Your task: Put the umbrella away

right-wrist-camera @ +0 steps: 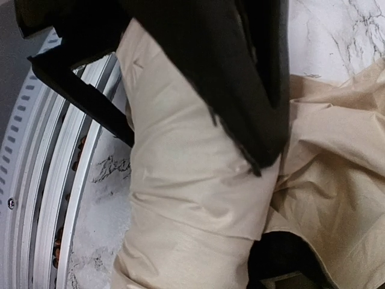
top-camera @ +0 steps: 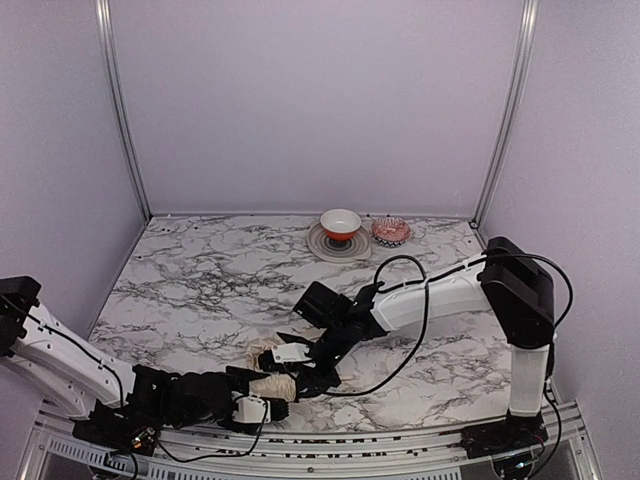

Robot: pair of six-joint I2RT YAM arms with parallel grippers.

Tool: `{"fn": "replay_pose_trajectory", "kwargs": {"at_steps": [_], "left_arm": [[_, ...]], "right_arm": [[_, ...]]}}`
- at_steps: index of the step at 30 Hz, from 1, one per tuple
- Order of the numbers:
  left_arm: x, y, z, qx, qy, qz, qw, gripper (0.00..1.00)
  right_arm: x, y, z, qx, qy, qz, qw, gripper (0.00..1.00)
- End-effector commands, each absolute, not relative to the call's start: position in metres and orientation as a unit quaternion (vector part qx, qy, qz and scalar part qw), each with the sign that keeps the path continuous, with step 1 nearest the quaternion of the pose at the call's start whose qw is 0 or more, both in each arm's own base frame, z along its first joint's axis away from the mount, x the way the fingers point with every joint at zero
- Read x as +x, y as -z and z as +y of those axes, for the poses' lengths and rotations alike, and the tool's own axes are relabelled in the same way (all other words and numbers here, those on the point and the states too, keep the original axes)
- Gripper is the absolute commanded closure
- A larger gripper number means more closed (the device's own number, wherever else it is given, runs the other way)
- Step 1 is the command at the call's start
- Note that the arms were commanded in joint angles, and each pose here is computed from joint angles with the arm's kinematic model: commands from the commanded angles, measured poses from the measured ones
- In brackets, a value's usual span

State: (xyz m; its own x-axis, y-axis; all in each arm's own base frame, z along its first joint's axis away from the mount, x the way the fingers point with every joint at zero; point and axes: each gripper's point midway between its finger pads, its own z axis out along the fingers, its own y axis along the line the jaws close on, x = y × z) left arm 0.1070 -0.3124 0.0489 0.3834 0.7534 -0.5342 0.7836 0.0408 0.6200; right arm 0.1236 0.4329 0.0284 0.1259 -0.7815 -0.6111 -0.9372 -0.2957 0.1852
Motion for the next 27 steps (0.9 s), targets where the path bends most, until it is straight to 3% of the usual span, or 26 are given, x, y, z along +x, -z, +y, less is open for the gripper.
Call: {"fn": "replay_pose_trajectory", "kwargs": {"at_steps": [1, 7, 8, 10, 13, 18, 27], "left_arm": [[0.122, -0.02, -0.305, 0.711, -0.041, 0.568, 0.413, 0.37], [0.129, 0.007, -0.307, 0.733, -0.069, 0.591, 0.33, 0.81], [0.126, 0.01, -0.307, 0.739, -0.062, 0.592, 0.317, 0.87], [0.121, 0.014, -0.309, 0.746, -0.047, 0.59, 0.304, 0.95], [0.114, 0.018, -0.311, 0.753, -0.01, 0.601, 0.268, 0.98], [0.103, 0.024, -0.314, 0.751, 0.05, 0.626, 0.203, 1.0], [0.101, 0.026, -0.322, 0.737, 0.106, 0.656, 0.126, 1.0]], "right_arm": [[0.087, 0.035, 0.365, -0.721, -0.286, 0.629, -0.051, 1.0], [0.095, 0.016, 0.371, -0.722, -0.295, 0.626, -0.023, 1.0], [0.097, 0.012, 0.372, -0.719, -0.296, 0.628, -0.015, 0.97], [0.109, 0.003, 0.374, -0.708, -0.297, 0.64, 0.012, 0.81], [0.133, -0.017, 0.377, -0.681, -0.302, 0.664, 0.059, 0.55], [0.17, -0.067, 0.374, -0.645, -0.293, 0.684, 0.172, 0.41], [0.177, -0.137, 0.346, -0.632, -0.268, 0.659, 0.308, 0.39]]}}
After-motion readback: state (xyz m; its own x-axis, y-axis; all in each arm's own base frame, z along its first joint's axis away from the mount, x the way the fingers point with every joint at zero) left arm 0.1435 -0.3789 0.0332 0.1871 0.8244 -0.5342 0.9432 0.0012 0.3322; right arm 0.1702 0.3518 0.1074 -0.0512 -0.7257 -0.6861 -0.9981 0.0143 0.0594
